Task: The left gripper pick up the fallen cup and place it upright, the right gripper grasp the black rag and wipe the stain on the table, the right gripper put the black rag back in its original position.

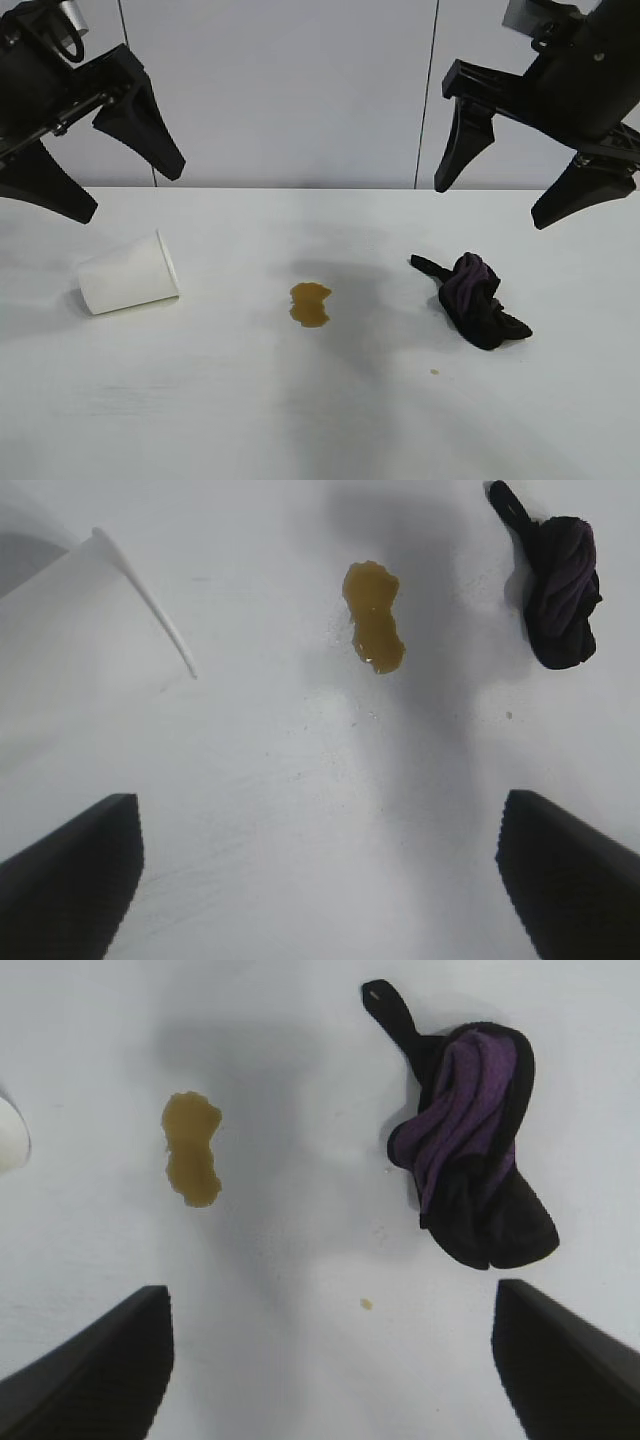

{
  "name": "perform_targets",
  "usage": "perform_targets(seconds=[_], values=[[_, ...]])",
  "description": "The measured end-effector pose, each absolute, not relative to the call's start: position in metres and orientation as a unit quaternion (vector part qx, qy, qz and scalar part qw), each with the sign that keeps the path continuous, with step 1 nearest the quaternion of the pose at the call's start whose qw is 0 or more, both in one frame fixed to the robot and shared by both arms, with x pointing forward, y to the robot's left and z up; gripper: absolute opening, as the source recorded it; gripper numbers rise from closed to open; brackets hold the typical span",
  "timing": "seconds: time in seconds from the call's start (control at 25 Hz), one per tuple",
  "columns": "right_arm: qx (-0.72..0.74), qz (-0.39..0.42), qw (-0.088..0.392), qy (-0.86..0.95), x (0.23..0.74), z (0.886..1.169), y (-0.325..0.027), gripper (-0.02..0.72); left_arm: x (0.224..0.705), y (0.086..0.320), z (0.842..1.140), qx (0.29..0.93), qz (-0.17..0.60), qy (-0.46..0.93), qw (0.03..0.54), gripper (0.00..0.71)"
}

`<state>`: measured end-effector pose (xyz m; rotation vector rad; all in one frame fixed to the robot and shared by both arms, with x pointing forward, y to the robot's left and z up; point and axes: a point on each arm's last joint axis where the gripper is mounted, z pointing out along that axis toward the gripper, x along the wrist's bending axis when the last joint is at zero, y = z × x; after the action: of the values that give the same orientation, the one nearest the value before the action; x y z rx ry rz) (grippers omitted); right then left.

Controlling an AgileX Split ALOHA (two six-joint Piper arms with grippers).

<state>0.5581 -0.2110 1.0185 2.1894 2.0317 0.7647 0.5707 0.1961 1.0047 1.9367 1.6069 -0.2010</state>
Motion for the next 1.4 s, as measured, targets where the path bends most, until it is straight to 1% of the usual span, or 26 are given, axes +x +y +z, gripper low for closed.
perform_targets(seconds=[0.96, 1.04, 1.16, 1.2, 1.32, 1.4], values=[[0.71, 0.249, 0.03, 0.658, 0.558, 1.019, -0.211, 0.601, 0.571, 0.196, 1.005, 0.731, -0.076, 0.606, 0.304, 0.693], [0.71, 0.249, 0.03, 0.658, 0.558, 1.019, -0.211, 0.601, 0.571, 0.197, 1.005, 0.752, -0.061, 0.584, 0.3, 0.693], [0.71, 0.249, 0.03, 0.658, 0.558, 1.019, -0.211, 0.601, 0.575, 0.202, 1.009, 0.821, -0.001, 0.501, 0.273, 0.693], [0.71, 0.249, 0.03, 0.658, 0.558, 1.019, -0.211, 0.601, 0.576, 0.204, 1.01, 0.844, 0.022, 0.467, 0.261, 0.693], [0.71, 0.249, 0.03, 0.658, 0.558, 1.019, -0.211, 0.601, 0.577, 0.207, 1.007, 0.906, 0.088, 0.362, 0.2, 0.693], [0.71, 0.249, 0.03, 0.658, 0.558, 1.019, -0.211, 0.601, 0.578, 0.204, 1.006, 0.923, 0.118, 0.321, 0.176, 0.693]])
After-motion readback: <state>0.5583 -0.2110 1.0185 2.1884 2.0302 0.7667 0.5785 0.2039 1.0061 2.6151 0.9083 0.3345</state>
